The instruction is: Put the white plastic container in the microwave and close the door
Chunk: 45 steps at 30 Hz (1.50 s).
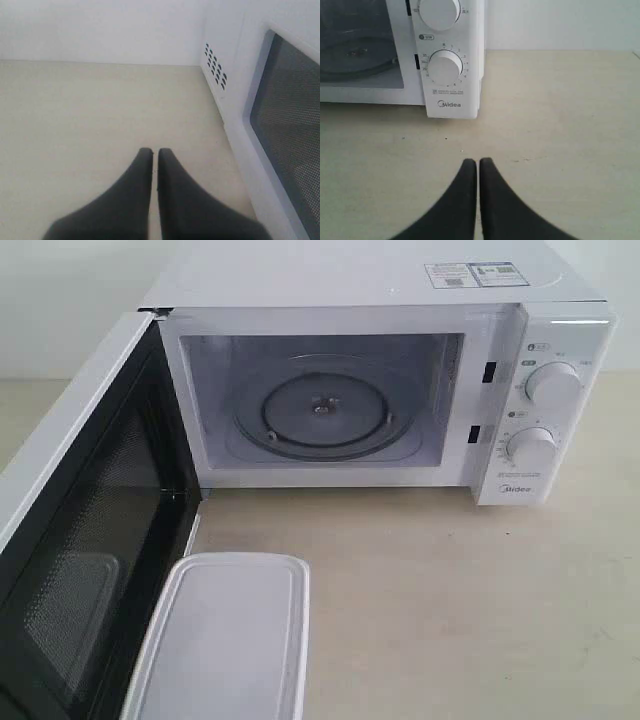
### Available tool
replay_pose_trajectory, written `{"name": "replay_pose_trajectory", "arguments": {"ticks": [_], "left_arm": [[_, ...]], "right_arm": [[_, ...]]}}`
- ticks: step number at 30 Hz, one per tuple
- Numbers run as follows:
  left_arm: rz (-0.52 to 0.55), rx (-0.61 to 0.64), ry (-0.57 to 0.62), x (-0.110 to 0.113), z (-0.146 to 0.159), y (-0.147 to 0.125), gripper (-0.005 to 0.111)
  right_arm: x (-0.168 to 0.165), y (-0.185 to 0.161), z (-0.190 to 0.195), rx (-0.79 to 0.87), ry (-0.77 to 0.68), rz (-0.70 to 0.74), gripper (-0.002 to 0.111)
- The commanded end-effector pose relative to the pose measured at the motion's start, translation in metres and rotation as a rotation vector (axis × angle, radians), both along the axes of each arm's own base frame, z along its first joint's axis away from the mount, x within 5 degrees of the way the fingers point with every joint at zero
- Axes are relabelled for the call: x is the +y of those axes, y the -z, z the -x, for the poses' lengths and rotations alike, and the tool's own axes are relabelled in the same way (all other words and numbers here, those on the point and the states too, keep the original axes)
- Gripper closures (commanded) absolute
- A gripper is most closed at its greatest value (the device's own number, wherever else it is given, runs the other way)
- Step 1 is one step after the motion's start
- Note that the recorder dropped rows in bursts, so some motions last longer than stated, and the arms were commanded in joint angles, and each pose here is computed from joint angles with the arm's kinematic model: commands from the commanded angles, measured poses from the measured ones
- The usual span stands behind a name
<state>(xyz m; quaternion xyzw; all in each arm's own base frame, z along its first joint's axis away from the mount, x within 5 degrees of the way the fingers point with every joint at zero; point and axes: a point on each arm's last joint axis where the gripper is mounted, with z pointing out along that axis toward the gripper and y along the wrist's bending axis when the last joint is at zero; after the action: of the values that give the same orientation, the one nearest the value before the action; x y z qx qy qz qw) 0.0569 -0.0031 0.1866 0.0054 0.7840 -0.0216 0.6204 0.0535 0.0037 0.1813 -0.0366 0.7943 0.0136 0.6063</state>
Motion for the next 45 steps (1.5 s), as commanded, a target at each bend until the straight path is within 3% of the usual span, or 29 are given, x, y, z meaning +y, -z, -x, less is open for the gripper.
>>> {"name": "replay_pose_trajectory", "arguments": {"ticks": [1, 4, 14, 18, 21, 23, 37, 45], "left_arm": [[-0.003, -0.005, -0.003, 0.0, 0.0, 0.001, 0.102], [-0.003, -0.005, -0.003, 0.0, 0.0, 0.001, 0.102], [-0.003, -0.005, -0.003, 0.0, 0.0, 0.001, 0.102], [-0.003, -0.005, -0.003, 0.0, 0.0, 0.001, 0.102], [-0.003, -0.005, -0.003, 0.0, 0.0, 0.001, 0.102], [-0.003, -0.005, -0.003, 0.0, 0.0, 0.001, 0.102], [-0.003, -0.005, -0.003, 0.0, 0.0, 0.001, 0.102], [-0.003, -0.005, -0.003, 0.0, 0.0, 0.001, 0.102]], "right_arm": [[0.0, -0.013, -0.002, -0.149, -0.005, 0.043, 0.108], [0.0, -0.026, -0.003, -0.291, -0.006, 0.034, 0.108], [0.0, -0.048, 0.0, -0.531, 0.001, -0.048, 0.108], [0.0, -0.081, 0.001, -0.42, 0.0, -0.1, 0.108], [0.001, -0.097, -0.015, -0.141, -0.006, -0.001, 0.108], [0.002, -0.102, -0.029, -0.054, -0.007, 0.003, 0.108], [0.004, -0.11, -0.049, -0.107, 0.0, -0.05, 0.108], [0.007, -0.075, -0.084, 0.199, 0.004, -0.031, 0.108]]}}
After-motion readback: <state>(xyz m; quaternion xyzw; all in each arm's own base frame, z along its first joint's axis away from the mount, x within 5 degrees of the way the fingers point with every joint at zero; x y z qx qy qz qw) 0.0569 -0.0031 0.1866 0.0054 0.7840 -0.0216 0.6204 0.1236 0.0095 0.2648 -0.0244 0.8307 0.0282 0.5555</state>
